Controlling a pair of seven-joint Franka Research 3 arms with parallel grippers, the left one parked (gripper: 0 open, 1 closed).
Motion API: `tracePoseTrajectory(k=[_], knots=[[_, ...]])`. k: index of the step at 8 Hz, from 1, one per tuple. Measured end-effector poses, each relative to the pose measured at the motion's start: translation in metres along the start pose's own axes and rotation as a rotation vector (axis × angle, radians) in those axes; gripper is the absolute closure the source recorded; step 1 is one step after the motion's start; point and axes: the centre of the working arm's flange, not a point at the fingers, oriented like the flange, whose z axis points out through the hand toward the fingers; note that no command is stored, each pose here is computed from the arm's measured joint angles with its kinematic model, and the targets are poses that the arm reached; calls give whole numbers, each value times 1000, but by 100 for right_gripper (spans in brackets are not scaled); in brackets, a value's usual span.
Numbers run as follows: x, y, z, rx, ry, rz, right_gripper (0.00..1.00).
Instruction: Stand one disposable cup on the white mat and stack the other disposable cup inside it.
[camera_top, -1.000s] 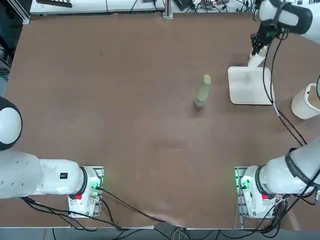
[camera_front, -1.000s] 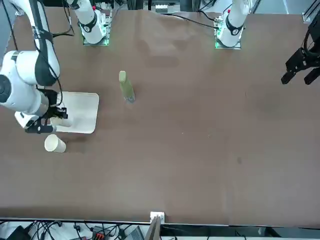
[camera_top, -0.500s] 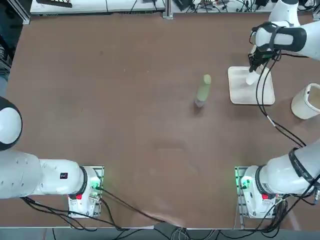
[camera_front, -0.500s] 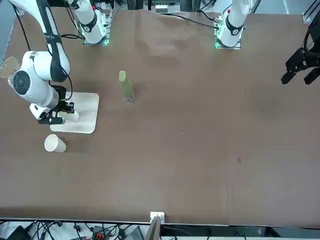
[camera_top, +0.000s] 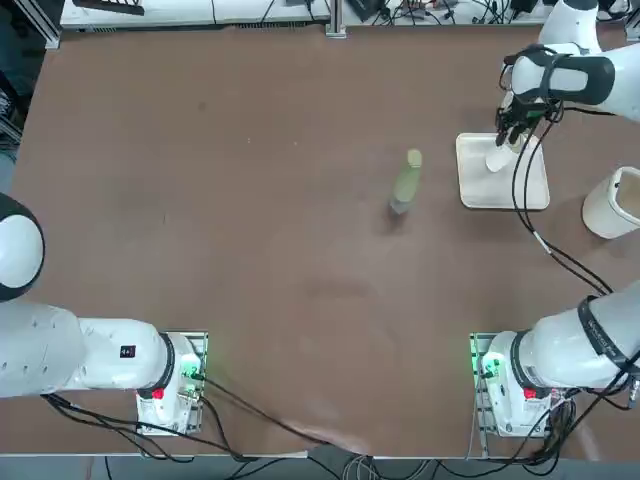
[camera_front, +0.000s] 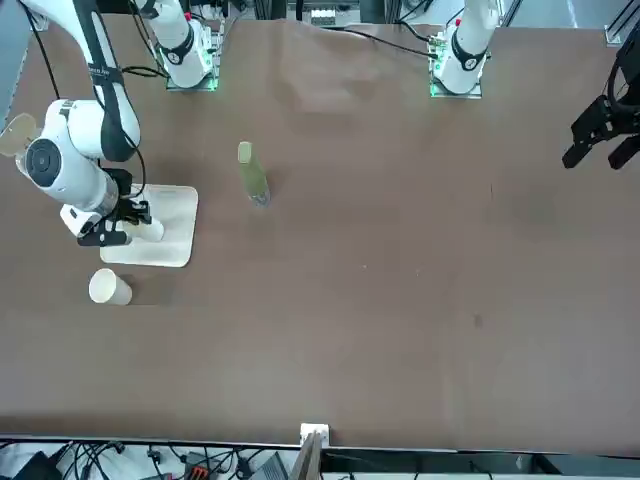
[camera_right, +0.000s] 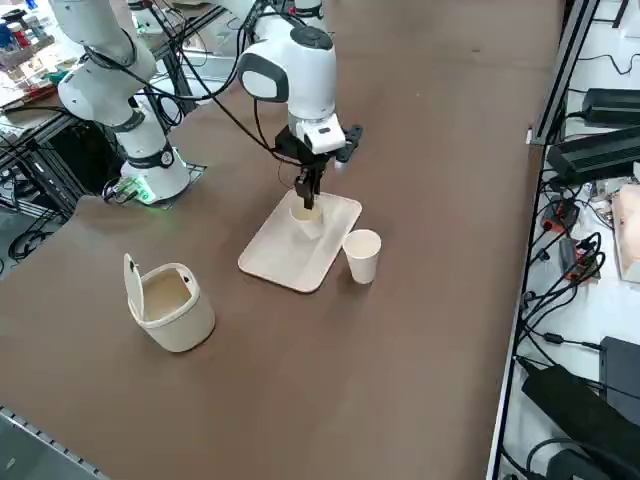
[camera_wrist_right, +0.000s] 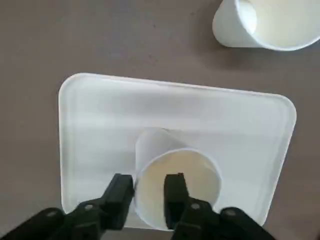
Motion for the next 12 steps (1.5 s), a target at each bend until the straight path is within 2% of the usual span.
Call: tracePoseTrajectory(k=[2, 3, 5, 7, 10, 12], knots=[[4, 1, -18, -3, 14, -9, 14], [12, 2, -41, -5, 21, -11, 0], [33, 7, -91, -13, 64, -5, 0], [67, 16, -100, -44, 112, -15, 2], [123, 29, -51, -108, 127, -55, 6], [137, 33, -20, -110, 122, -64, 8]])
